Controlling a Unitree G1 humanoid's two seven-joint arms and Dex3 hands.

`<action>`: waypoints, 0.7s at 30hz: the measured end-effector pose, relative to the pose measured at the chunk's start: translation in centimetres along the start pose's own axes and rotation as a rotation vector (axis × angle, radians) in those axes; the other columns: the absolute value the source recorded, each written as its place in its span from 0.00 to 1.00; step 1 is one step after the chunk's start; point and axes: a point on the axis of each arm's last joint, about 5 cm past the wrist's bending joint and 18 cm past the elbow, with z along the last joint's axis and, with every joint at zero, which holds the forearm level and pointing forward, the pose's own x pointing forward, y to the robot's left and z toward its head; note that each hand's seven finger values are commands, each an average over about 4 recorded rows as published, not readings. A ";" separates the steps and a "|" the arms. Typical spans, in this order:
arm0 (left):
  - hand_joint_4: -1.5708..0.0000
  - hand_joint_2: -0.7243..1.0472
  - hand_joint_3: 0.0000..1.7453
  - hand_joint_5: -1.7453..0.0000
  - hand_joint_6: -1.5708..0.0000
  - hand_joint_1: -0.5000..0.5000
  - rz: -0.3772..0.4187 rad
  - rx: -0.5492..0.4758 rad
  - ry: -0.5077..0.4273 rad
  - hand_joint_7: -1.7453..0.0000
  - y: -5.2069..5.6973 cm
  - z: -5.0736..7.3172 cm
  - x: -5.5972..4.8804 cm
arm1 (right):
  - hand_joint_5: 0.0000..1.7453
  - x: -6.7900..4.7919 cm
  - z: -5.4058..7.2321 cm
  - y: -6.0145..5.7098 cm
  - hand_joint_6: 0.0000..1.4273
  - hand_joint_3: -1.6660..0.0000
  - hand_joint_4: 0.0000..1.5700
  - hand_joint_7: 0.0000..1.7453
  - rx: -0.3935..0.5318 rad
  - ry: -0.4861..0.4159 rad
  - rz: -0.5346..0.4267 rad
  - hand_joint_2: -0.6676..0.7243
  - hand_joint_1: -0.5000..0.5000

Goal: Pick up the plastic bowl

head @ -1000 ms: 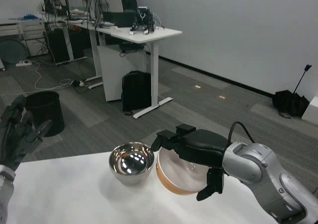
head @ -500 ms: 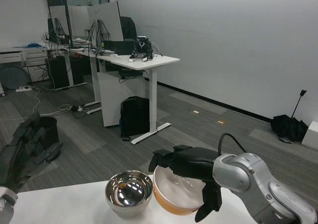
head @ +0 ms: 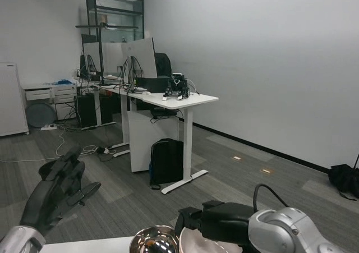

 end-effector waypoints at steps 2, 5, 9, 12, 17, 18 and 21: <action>1.00 0.90 0.05 1.00 0.95 0.00 -0.003 0.000 0.000 0.96 -0.1 0.0 0.0 | 0.83 0.1 0.2 -0.2 0.88 0.14 0.72 0.64 -0.015 -0.004 0.000 0.05 0.08; 1.00 0.90 0.05 1.00 0.95 0.00 -0.005 -0.002 -0.001 0.96 -0.1 0.0 0.0 | 0.83 0.1 0.3 -0.6 0.88 0.14 0.71 0.64 -0.037 -0.002 -0.009 0.05 0.08; 1.00 0.90 0.05 1.00 0.95 0.00 -0.006 -0.005 -0.005 0.96 -0.1 0.1 0.1 | 0.83 0.1 0.4 -0.9 0.88 0.14 0.71 0.64 -0.052 -0.001 -0.020 0.05 0.08; 1.00 0.90 0.05 1.00 0.95 0.00 -0.008 -0.006 -0.008 0.96 -0.2 0.1 0.1 | 0.83 0.0 0.4 -1.1 0.88 0.14 0.71 0.64 -0.061 0.004 -0.024 0.05 0.08; 1.00 0.90 0.05 1.00 0.95 0.00 -0.010 -0.009 -0.015 0.96 -0.2 0.2 0.1 | 0.83 0.0 0.4 -1.2 0.88 0.14 0.71 0.64 -0.073 0.013 -0.027 0.05 0.07; 1.00 0.90 0.05 1.00 0.95 0.00 -0.011 -0.010 -0.017 0.96 -0.2 0.2 0.1 | 0.83 0.0 0.4 -1.2 0.88 0.14 0.71 0.64 -0.075 0.016 -0.028 0.05 0.08; 1.00 0.90 0.05 1.00 0.95 0.00 -0.011 -0.014 -0.022 0.96 -0.3 0.3 0.1 | 0.83 -0.1 0.4 -1.3 0.88 0.14 0.71 0.64 -0.080 0.022 -0.031 0.05 0.07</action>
